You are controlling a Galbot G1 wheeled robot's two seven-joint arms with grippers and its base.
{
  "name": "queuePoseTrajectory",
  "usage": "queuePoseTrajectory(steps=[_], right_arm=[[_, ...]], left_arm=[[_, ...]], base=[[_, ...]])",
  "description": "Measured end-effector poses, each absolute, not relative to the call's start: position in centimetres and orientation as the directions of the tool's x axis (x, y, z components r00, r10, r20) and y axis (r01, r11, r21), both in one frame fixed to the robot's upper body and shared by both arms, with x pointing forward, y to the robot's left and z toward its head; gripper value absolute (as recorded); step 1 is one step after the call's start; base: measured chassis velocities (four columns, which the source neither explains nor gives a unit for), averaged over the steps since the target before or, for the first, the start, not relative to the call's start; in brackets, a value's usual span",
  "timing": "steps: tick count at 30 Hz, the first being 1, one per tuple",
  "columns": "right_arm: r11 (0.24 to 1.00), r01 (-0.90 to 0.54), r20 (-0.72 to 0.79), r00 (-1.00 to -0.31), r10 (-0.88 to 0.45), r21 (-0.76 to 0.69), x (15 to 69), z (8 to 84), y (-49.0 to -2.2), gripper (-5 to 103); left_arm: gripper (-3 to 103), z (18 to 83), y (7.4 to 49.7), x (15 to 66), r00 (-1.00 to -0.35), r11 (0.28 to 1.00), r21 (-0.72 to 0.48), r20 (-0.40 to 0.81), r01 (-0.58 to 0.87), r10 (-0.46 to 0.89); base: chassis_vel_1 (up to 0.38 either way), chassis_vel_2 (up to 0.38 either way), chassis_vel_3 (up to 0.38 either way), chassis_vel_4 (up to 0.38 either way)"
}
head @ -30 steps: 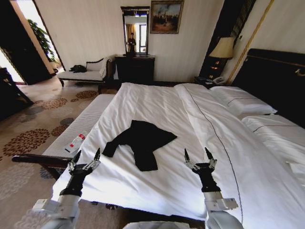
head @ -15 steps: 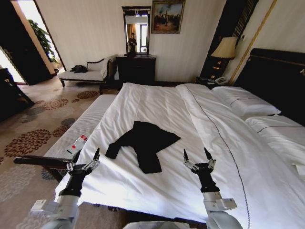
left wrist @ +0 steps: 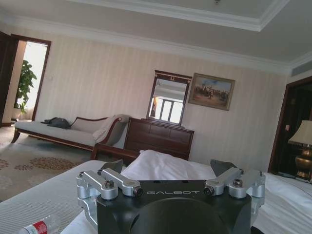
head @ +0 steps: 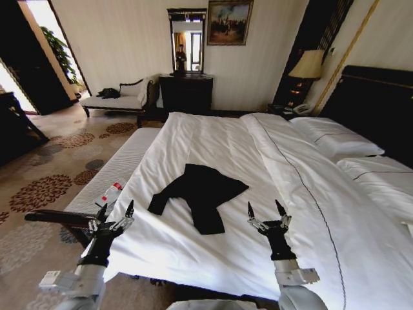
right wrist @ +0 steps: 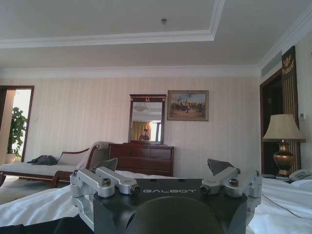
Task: Fold the clothes on the bed.
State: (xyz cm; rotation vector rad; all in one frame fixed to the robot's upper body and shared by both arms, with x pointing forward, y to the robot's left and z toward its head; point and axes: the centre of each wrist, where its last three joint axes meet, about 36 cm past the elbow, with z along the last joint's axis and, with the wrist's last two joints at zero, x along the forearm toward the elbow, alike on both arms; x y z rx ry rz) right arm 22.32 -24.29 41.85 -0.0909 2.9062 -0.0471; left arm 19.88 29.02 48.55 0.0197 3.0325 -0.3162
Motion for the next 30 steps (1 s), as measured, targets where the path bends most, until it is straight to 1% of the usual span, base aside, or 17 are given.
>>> queuePoseTrajectory(steps=[21, 30], right_arm=[[0.997, -0.066, -0.223, -0.972, -0.072, -0.036, 22.31, 41.37, -24.31, 100], [0.997, -0.061, -0.23, -0.971, -0.068, -0.035, 22.33, 41.55, -24.3, 100]], left_arm=[[100, 48.48, 28.93, 19.92, -0.995, 0.979, -0.202, -0.1, 0.018, -0.002], [100, 48.58, 28.84, 19.86, -0.994, 0.979, -0.202, -0.106, 0.016, -0.005]], base=[[0.018, 0.022, -0.02, -0.024], [0.004, 0.069, -0.001, -0.066]])
